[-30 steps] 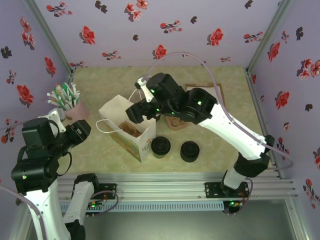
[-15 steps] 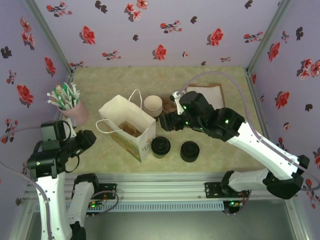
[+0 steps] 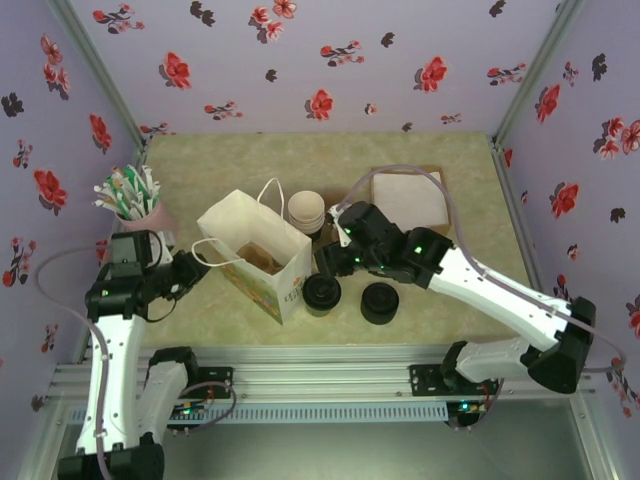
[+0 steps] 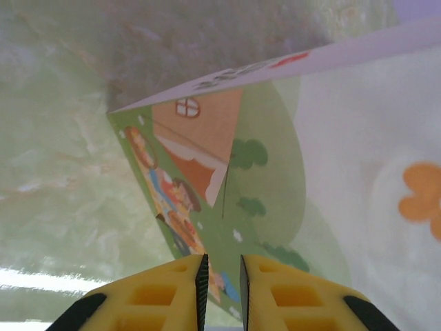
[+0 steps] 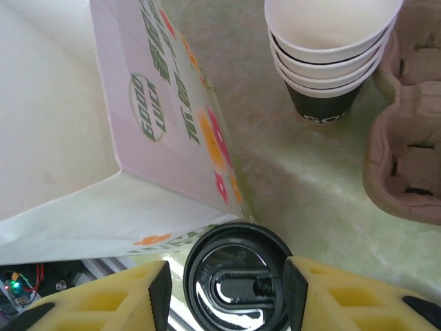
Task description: Pack the takeout coffee
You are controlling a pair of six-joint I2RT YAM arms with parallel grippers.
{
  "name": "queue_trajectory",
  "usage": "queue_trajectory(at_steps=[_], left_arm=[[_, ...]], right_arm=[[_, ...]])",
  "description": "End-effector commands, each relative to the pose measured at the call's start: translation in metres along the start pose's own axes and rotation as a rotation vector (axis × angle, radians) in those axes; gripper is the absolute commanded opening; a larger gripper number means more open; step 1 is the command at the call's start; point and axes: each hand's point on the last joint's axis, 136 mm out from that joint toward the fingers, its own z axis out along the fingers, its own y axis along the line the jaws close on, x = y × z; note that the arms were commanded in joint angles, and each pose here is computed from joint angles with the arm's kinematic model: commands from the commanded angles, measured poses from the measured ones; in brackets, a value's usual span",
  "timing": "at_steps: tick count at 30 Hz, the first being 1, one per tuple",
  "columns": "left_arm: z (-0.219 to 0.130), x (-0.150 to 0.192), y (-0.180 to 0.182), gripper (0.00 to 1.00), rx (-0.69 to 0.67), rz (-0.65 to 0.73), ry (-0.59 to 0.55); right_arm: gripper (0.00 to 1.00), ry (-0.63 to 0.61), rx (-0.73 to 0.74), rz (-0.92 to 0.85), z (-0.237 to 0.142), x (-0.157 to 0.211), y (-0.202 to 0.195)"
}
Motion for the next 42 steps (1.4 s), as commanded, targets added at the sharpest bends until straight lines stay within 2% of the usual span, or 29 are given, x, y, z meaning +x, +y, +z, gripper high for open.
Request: queue_trajectory(at_steps=[1, 12, 27, 30, 42], left_arm=[[0.01, -0.017, -0.016, 0.2, 0.075, -0.002, -0.038], [0.034, -0.047, -0.016, 0.19, 0.068, -0.021, -0.088], [0.048, -0.085, -0.02, 0.18, 0.05, -0.027, -0.159], [0.047, -0.087, -0.021, 0.18, 0.051, -0.026, -0.162], [0.031, -0.077, -0.002, 0.24, 0.011, -0.044, -0.182]], right_arm=[[0.48, -0.006, -0.031, 0.013, 0.013, -0.006, 0.007], [0.47, 0.049, -0.067, 0.004, 0.041, -0.009, 0.02], [0.49, 0.099, -0.083, 0.002, 0.071, -0.013, 0.031], [0.51, 0.108, -0.051, -0.007, 0.07, -0.011, 0.03], [0.74, 0.165, 0.092, -0.044, 0.029, 0.022, 0.015]])
